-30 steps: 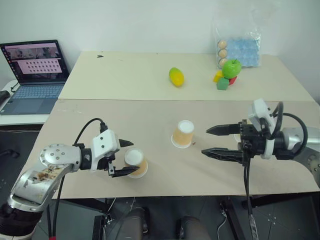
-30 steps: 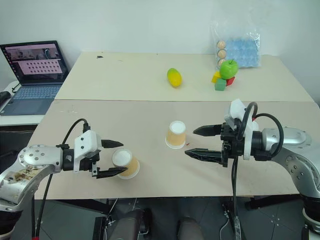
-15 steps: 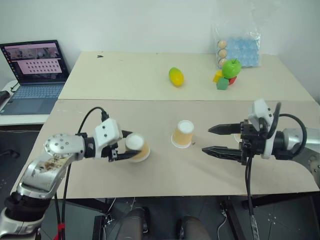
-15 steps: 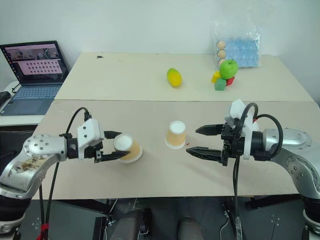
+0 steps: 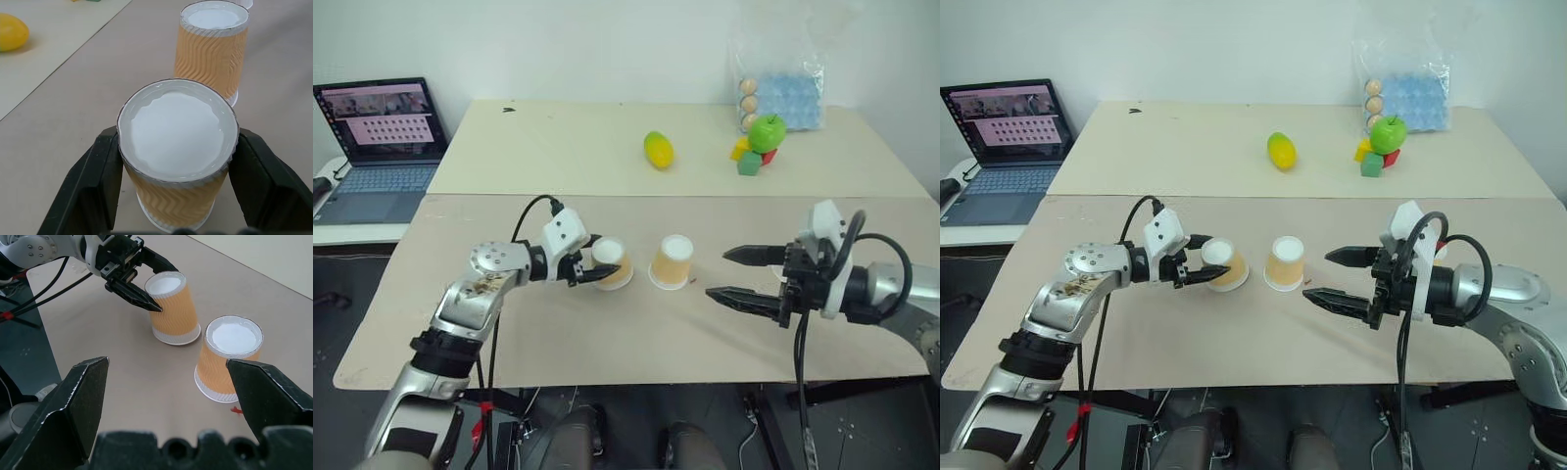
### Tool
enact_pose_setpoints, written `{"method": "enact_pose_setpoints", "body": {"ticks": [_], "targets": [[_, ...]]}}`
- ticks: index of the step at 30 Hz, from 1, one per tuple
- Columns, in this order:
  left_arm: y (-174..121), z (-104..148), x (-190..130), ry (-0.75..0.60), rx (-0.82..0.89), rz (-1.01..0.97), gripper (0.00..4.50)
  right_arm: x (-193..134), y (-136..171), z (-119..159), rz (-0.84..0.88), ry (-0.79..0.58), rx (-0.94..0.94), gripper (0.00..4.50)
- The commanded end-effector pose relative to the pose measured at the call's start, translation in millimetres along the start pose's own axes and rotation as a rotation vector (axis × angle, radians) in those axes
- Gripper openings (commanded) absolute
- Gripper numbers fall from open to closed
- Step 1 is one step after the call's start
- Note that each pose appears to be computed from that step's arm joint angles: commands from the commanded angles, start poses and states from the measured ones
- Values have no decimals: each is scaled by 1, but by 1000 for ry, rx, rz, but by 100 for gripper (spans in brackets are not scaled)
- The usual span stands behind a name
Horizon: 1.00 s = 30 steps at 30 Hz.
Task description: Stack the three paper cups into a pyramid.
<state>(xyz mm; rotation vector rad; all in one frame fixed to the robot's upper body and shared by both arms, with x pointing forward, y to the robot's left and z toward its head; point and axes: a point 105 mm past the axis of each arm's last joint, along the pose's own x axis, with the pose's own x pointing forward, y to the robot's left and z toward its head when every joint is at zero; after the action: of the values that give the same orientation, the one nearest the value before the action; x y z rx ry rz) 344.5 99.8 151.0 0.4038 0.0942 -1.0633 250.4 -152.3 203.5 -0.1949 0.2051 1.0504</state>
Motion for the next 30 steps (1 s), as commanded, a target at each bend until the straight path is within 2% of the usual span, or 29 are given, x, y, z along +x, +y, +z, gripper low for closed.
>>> {"method": "enact_pose_setpoints", "body": {"ticks": [1, 12, 25, 27, 28, 29, 30], "targets": [[7, 10, 5, -25, 21, 5, 265, -6, 4, 11, -31, -43, -39, 450], [-4, 19, 30, -34, 21, -131, 265, -9, 2, 9, -100, -44, -47, 450], [3, 15, 26, 10, 93, -163, 265, -11, -2, 7, -140, -41, -48, 450], [3, 15, 26, 13, 100, -165, 361, -10, -3, 8, -142, -42, -50, 450], [3, 15, 26, 14, 99, -168, 383, -10, -3, 8, -143, -42, -50, 450], [3, 16, 25, 13, 99, -169, 424, -10, -3, 8, -144, -43, -51, 450], [4, 16, 25, 14, 100, -169, 438, -10, -4, 8, -145, -43, -51, 450]]}}
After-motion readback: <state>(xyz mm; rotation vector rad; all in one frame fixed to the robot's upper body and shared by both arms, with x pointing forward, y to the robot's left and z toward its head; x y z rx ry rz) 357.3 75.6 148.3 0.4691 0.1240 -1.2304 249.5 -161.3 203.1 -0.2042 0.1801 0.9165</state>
